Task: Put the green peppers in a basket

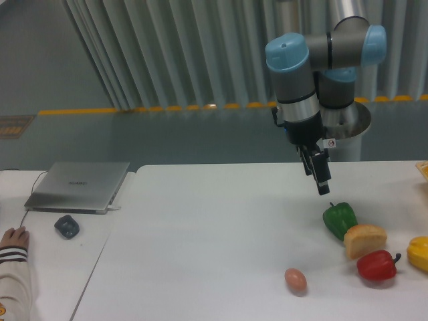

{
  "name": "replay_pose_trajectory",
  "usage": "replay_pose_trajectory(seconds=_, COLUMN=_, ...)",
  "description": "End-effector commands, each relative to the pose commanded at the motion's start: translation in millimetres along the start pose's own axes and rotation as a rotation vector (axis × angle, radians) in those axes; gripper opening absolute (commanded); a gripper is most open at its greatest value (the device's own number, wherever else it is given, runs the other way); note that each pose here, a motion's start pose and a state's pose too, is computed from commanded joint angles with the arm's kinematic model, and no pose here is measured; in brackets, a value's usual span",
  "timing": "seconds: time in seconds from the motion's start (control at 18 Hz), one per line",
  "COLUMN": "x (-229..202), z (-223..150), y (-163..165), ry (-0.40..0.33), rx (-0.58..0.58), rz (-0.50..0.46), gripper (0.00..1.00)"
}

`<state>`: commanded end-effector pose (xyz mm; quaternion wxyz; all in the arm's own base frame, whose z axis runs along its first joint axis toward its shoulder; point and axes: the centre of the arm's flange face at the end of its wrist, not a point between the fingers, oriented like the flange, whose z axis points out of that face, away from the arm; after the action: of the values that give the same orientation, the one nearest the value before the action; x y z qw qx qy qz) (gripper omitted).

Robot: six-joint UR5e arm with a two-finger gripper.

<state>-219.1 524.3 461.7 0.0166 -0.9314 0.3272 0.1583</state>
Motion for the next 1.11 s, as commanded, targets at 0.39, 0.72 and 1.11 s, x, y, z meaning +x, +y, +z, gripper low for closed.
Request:
replay_pose_trajectory(seconds=0.39, x=0.1, z=0.0, y=-0.4, ry=0.001, rx=0.004, rz=-0.018, gripper=1.00)
replay_pose_trajectory(seconds=0.72, x=0.5, z=0.7, y=-0.4, ry=0.003, rx=0.004, rz=-0.020, gripper=1.00)
replay_pose_trajectory(seconds=1.11, x=1.9, z=2.0, y=-1.0, ry=0.007, rx=0.002, rz=-0.018, gripper=1.00)
